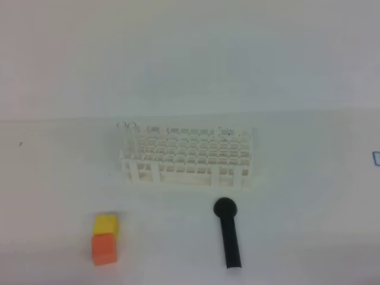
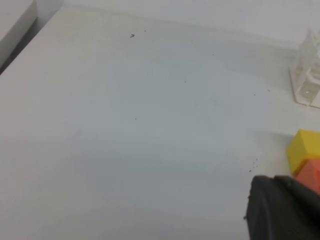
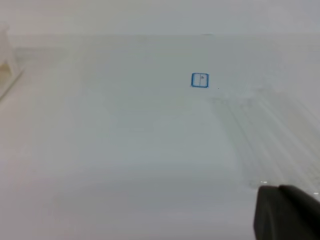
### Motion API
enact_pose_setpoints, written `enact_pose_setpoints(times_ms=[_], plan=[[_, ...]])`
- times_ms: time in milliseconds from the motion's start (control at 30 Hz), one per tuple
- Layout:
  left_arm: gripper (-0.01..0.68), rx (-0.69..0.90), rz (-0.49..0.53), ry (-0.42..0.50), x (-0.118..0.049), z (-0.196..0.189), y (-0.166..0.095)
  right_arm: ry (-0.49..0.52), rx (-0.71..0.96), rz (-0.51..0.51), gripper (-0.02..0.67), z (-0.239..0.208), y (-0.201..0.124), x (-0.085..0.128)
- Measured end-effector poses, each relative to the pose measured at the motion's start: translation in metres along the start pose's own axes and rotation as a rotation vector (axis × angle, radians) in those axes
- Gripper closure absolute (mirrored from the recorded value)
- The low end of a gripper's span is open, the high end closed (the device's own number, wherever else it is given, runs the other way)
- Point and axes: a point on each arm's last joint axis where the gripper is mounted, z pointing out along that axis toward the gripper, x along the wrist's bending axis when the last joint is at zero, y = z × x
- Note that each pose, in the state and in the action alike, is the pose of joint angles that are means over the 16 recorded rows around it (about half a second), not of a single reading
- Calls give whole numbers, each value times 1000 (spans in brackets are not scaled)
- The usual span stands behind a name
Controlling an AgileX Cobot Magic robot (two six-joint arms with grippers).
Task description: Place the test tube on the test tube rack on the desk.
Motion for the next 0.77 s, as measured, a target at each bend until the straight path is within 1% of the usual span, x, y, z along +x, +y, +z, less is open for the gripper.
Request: enact_pose_setpoints(times_ms=[200, 767], plan=[[673, 3, 0, 0, 0, 0, 0, 25, -1, -7, 650, 0, 0, 1], [673, 3, 0, 0, 0, 0, 0, 22, -1, -6, 650, 0, 0, 1]])
